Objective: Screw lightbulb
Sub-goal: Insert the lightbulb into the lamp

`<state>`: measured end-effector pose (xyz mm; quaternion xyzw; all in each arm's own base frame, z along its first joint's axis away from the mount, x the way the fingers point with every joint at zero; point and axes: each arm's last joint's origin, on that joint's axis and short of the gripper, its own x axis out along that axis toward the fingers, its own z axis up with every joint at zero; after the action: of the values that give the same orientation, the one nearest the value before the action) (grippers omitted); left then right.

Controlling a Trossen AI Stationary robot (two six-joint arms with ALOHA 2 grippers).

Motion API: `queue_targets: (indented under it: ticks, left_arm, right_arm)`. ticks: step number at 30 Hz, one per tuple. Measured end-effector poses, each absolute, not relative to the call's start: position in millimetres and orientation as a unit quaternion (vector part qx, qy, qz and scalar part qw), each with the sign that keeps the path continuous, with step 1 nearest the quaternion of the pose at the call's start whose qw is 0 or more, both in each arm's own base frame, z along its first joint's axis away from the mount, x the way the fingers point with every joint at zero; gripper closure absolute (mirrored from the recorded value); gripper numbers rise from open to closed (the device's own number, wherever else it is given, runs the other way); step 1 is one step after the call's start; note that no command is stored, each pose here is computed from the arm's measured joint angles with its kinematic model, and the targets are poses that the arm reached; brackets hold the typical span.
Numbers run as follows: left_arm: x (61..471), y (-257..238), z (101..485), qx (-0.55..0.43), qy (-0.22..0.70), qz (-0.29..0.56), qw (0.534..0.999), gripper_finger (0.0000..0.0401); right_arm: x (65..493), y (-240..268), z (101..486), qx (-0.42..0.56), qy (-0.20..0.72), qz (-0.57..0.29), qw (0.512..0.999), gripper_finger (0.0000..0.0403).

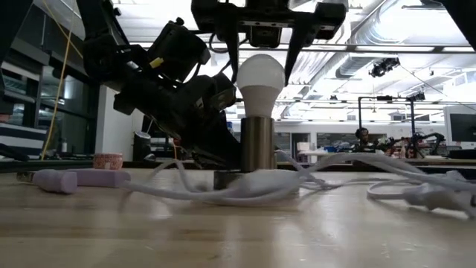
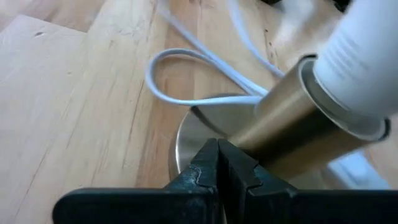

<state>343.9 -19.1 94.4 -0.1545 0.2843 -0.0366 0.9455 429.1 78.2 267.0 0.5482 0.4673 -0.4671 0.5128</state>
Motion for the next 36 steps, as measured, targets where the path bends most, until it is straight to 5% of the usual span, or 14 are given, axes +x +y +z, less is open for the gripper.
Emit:
queue_targets:
  ticks: [26,36]
  left_arm:
    - [343.9,-19.2,94.5,-0.159,0.284,-0.035,0.945,0.0401]
    - [344.0,-18.5,94.5,-0.156,0.283,-0.027,0.946,0.0401]
  right_arm:
    - [430.1,78.8,267.2,0.538,0.483,-0.446,0.527,0.0133]
    - [431.5,78.3,270.8,0.515,0.503,-0.405,0.563,0.0083]
